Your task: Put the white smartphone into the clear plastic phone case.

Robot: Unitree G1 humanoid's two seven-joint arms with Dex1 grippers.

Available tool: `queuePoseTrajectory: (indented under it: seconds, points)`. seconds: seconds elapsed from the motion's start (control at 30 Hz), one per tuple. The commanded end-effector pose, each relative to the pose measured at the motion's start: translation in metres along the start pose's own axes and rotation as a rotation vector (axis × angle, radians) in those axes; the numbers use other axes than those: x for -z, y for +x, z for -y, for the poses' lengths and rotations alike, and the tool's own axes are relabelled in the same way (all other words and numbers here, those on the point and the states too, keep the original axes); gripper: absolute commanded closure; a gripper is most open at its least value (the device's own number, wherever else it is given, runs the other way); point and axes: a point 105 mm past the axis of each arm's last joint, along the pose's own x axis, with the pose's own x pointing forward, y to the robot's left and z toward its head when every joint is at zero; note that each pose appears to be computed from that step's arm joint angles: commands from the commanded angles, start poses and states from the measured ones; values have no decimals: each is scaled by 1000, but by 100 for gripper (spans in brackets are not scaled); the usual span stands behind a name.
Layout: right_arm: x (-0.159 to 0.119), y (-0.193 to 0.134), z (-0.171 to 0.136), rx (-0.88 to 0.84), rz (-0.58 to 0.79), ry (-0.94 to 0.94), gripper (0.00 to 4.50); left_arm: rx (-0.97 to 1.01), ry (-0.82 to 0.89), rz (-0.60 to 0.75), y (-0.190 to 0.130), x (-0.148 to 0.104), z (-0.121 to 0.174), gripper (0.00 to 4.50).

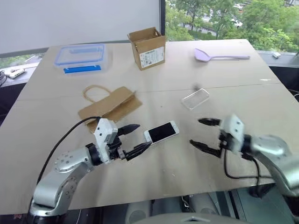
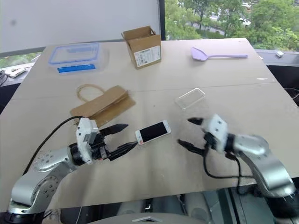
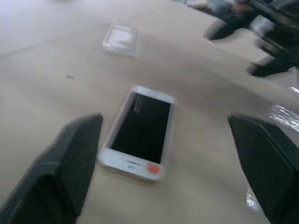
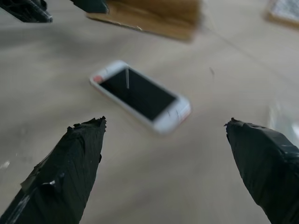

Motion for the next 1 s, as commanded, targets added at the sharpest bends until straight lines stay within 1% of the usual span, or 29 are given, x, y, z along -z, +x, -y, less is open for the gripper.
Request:
queuePoseTrajectory:
  seconds: [0.03,0.13,0.2,0.37,0.47,0.53,0.6,0.7,0.77,0.87,1.0]
  points:
    - [5,28,-7,-157,-54,-66,0,71,28,54,-23,-16,16,9]
    - [10,52,-5,-271,-106,-148,0,61,15,64,-51,-21,23,9]
    - [15,65,4,-289,-134,-195,0,39,17,64,-71,-24,27,9]
    - [24,84,20,-316,-187,-258,0,-20,43,29,-110,-30,31,9]
    - [34,87,22,-376,-246,-273,0,-30,73,26,-103,-40,30,9]
    - [44,87,27,-387,-334,-263,0,-21,93,44,-81,-50,31,9]
    - [49,88,28,-415,-377,-249,0,-15,109,56,-59,-59,32,9]
    - [56,87,26,-469,-448,-166,0,0,125,56,-33,-68,32,9]
    - [59,85,26,-477,-487,-129,52,2,132,60,-23,-73,33,0]
    - [60,82,27,-463,-521,-111,145,-3,135,61,-20,-78,35,0]
    - [56,76,29,-407,-511,-78,146,-21,128,63,-39,-80,35,0]
